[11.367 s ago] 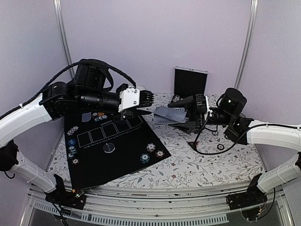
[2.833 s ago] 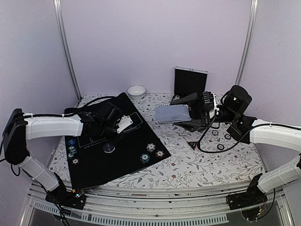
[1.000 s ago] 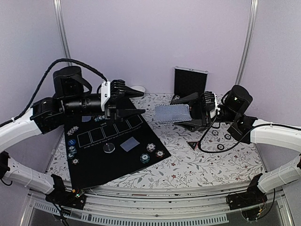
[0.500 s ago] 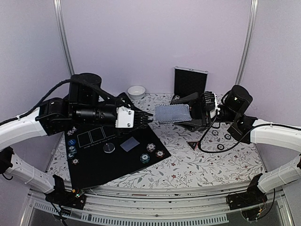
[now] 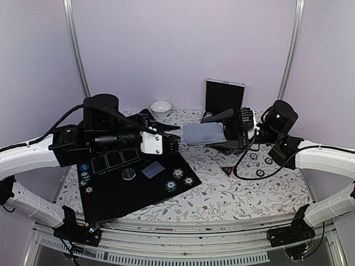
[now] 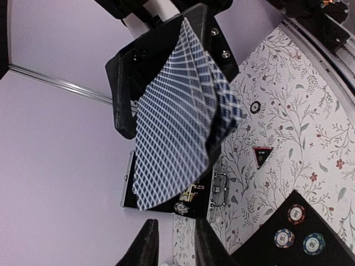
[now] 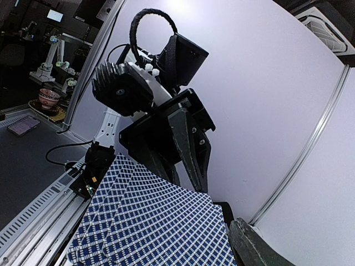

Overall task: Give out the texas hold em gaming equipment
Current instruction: Pick up the poker card from the face-down deck piles, then distribute the poker card in the small blind area.

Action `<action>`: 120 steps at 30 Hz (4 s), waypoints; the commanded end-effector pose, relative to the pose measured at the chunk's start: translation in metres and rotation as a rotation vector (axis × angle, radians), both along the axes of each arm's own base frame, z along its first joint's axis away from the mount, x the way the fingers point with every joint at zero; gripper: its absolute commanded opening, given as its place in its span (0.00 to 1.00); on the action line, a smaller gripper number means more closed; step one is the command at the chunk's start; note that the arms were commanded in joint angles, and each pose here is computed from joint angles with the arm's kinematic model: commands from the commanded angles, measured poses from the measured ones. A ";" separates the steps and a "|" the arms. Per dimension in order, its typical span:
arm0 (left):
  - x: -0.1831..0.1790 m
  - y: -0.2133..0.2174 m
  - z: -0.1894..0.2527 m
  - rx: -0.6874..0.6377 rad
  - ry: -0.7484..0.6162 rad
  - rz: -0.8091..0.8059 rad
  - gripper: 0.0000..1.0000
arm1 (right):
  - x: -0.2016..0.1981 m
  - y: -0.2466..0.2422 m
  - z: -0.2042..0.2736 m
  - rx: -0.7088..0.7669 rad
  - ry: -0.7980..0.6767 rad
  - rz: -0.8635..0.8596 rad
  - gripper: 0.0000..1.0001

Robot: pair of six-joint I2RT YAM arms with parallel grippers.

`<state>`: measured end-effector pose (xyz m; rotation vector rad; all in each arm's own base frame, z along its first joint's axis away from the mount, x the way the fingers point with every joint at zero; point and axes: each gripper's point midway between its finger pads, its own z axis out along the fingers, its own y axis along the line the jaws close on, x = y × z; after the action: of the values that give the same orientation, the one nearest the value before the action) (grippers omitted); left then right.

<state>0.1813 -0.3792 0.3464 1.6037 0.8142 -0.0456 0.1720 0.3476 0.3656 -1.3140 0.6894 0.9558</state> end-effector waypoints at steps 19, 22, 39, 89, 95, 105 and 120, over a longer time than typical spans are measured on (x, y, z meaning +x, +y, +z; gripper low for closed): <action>-0.012 -0.009 0.028 -0.063 -0.050 -0.079 0.30 | -0.004 -0.005 0.013 0.030 -0.037 0.003 0.60; -0.014 -0.012 0.029 -0.068 -0.051 -0.094 0.29 | -0.003 -0.005 0.014 0.031 -0.036 0.001 0.60; -0.021 -0.015 0.038 -0.087 -0.054 -0.137 0.22 | -0.004 -0.006 0.013 0.030 -0.036 0.000 0.60; 0.062 0.057 0.142 -0.490 0.062 0.437 0.00 | -0.004 -0.006 0.012 0.027 -0.041 0.006 0.60; 0.146 0.183 0.068 -0.470 0.188 1.213 0.00 | -0.004 -0.006 0.013 0.028 -0.050 0.012 0.60; 0.096 0.267 -0.107 -0.286 0.730 1.706 0.00 | -0.006 -0.006 0.015 0.029 -0.057 0.021 0.60; 0.049 0.357 -0.264 0.244 0.963 2.194 0.00 | -0.005 -0.008 0.014 0.025 -0.060 0.028 0.60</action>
<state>0.2280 -0.0418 0.0978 0.1336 2.8593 0.8854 0.1704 0.3447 0.3644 -1.3347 0.6684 0.9614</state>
